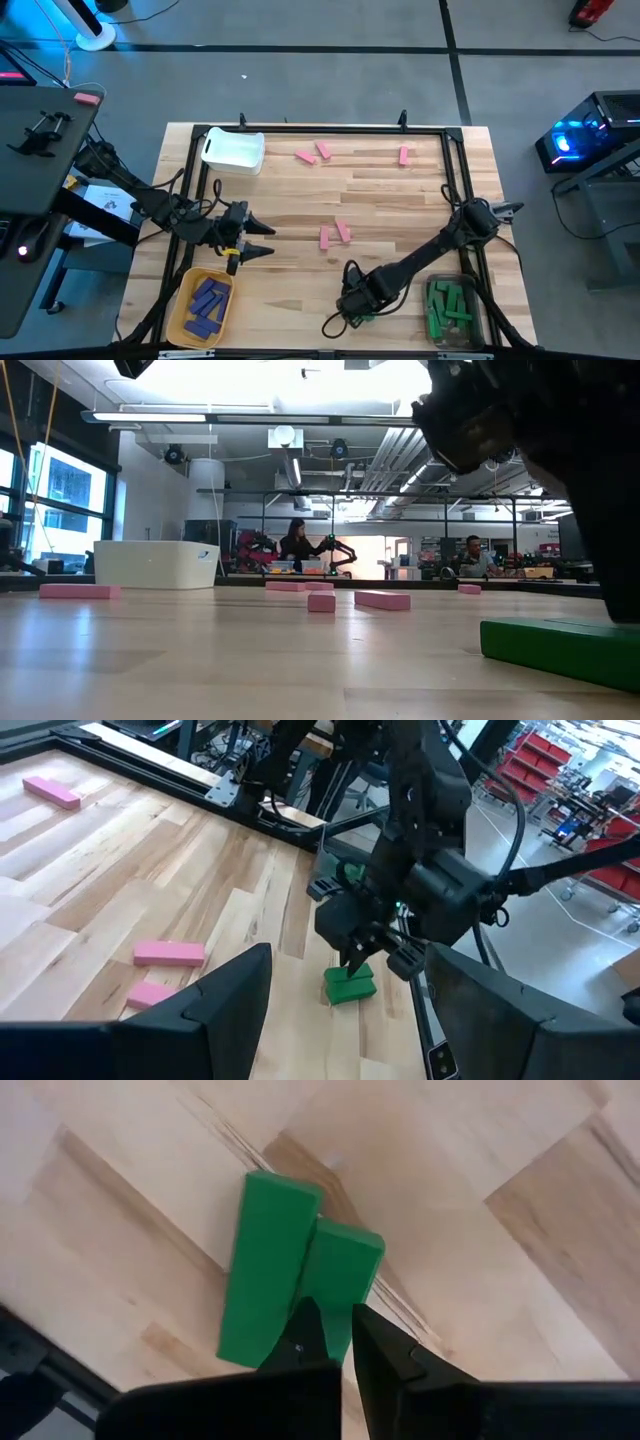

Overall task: Sort blocks
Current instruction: Put the green block into the black bin

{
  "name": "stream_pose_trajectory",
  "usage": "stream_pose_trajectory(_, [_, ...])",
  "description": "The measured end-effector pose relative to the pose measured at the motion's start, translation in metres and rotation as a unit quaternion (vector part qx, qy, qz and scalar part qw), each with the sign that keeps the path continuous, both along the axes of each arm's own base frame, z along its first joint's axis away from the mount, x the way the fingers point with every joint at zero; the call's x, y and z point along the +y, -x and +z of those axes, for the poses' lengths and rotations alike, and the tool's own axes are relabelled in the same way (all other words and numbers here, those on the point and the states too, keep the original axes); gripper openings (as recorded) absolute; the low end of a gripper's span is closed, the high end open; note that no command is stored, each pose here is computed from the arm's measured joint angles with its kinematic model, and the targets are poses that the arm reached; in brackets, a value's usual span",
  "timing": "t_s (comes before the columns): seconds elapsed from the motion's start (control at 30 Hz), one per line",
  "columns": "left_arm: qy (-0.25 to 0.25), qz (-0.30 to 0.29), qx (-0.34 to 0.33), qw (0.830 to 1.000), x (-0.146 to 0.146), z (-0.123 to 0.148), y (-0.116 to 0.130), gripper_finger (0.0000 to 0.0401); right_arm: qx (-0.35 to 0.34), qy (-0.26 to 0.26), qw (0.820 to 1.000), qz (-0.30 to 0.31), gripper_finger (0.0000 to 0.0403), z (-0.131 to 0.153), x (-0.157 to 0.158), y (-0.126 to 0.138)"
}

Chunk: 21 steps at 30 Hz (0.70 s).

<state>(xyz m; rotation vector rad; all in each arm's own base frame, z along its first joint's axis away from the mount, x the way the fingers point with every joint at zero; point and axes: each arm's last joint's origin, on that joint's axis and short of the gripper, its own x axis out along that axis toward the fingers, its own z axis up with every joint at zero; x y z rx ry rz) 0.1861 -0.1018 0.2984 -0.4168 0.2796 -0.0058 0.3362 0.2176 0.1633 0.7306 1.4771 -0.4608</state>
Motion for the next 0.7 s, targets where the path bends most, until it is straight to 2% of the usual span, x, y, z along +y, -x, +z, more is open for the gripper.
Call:
stream_pose_trajectory(0.23, [-0.001,0.003,-0.001,1.000,0.000,0.000,0.000,0.0248,0.019,0.008,1.000,-0.001,0.0000,-0.003,0.000,0.003])
stream_pose_trajectory(0.53, [-0.001,0.005,-0.001,1.000,0.000,0.000,0.000,0.0248,0.154,0.093,0.982,0.059,0.0000,0.000,-0.015,0.030])
stream_pose_trajectory(0.7, [-0.001,0.006,-0.001,1.000,0.000,0.000,0.000,0.0248,0.142,0.082,0.982,0.091,0.0000,0.026,-0.009,0.028])
